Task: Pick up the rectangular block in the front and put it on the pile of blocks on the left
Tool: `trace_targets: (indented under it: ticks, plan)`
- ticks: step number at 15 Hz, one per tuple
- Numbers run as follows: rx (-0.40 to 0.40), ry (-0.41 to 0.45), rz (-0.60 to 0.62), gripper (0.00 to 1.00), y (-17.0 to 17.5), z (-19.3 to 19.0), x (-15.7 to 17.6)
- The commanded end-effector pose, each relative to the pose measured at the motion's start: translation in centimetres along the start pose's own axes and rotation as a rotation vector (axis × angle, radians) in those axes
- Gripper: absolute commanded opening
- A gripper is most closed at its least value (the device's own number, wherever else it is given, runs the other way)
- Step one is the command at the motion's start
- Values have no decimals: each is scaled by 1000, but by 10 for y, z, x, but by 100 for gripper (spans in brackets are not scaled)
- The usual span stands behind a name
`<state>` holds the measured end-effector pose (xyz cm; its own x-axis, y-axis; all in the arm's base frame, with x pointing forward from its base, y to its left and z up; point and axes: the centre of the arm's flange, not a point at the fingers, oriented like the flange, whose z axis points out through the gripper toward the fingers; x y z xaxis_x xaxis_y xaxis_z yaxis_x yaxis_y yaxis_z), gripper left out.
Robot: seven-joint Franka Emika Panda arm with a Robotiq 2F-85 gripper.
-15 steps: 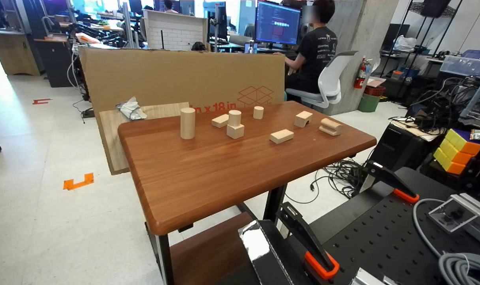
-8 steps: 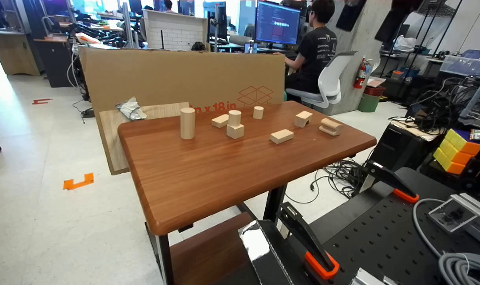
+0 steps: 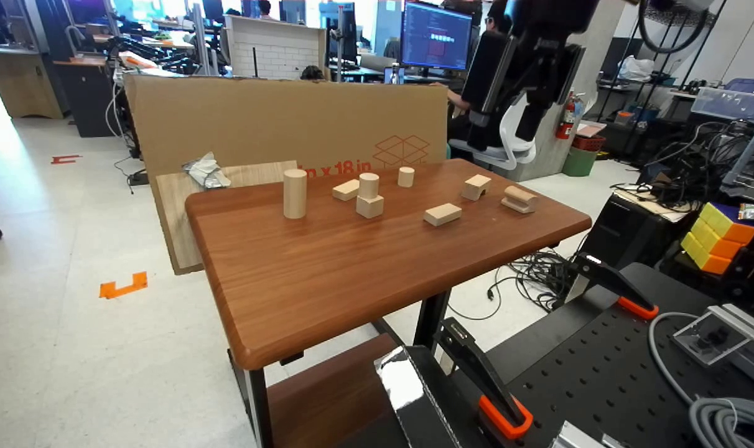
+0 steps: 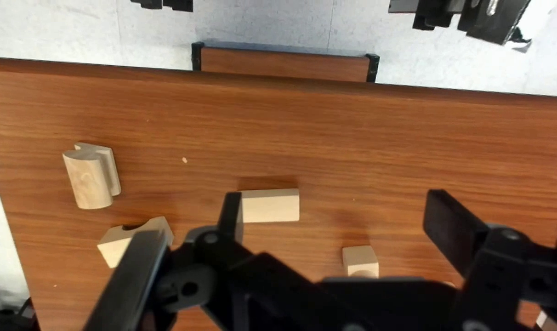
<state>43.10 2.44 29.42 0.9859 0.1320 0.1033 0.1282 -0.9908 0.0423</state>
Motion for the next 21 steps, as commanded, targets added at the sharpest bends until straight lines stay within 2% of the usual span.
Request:
trace_targets:
  ticks: [1, 10, 20, 21]
  plan:
    - [-13, -37, -29, 100, 15, 40, 43]
    - [-11, -126, 9, 100, 45, 106, 90]
    - [-14, -186, -19, 100, 36, 155, 116]
    - [-11, -195, -23, 75, 35, 158, 116]
